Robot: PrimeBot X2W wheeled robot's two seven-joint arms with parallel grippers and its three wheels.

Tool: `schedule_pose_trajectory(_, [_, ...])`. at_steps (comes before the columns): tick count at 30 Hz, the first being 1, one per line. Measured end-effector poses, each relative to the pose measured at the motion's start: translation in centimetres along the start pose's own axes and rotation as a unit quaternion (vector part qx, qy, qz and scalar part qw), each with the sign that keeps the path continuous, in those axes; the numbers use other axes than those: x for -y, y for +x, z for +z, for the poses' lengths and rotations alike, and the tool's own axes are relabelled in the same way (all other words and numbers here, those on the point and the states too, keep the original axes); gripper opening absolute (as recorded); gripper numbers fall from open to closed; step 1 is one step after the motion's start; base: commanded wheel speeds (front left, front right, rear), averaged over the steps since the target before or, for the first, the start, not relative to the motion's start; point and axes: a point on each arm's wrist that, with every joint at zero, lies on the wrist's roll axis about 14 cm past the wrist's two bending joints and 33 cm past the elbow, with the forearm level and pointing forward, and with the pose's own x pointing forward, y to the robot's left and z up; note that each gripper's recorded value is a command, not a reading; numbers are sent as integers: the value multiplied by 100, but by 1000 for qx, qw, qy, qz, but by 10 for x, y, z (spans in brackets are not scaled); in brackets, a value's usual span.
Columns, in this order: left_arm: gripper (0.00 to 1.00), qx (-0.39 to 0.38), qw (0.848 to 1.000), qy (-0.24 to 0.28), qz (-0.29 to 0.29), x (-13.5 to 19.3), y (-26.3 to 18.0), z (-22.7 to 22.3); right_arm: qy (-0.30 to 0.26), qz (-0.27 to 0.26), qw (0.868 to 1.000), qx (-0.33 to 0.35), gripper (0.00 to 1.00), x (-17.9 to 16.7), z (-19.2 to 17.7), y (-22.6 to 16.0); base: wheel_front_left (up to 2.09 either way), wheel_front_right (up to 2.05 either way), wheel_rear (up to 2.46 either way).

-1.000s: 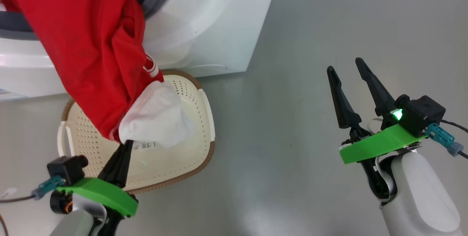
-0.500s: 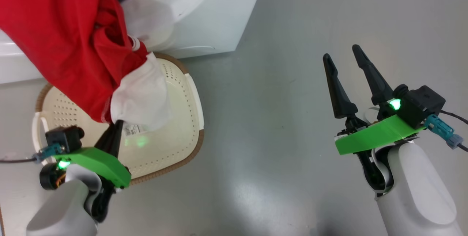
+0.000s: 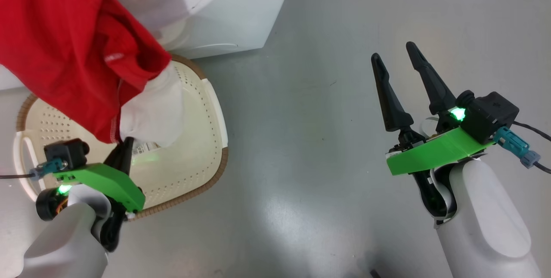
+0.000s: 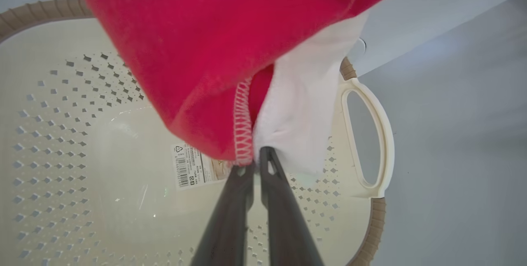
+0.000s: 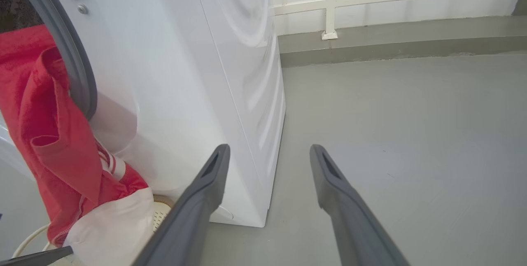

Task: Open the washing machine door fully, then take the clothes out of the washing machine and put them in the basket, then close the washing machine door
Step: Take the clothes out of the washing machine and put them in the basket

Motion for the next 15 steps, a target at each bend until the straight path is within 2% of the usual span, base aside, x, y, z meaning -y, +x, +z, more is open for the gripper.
schedule_pose_trajectory(15, [0, -16, 1000, 1, -2, -1, 3, -7, 0, 0, 1000, 0, 100, 0, -1, 2, 0, 0, 0])
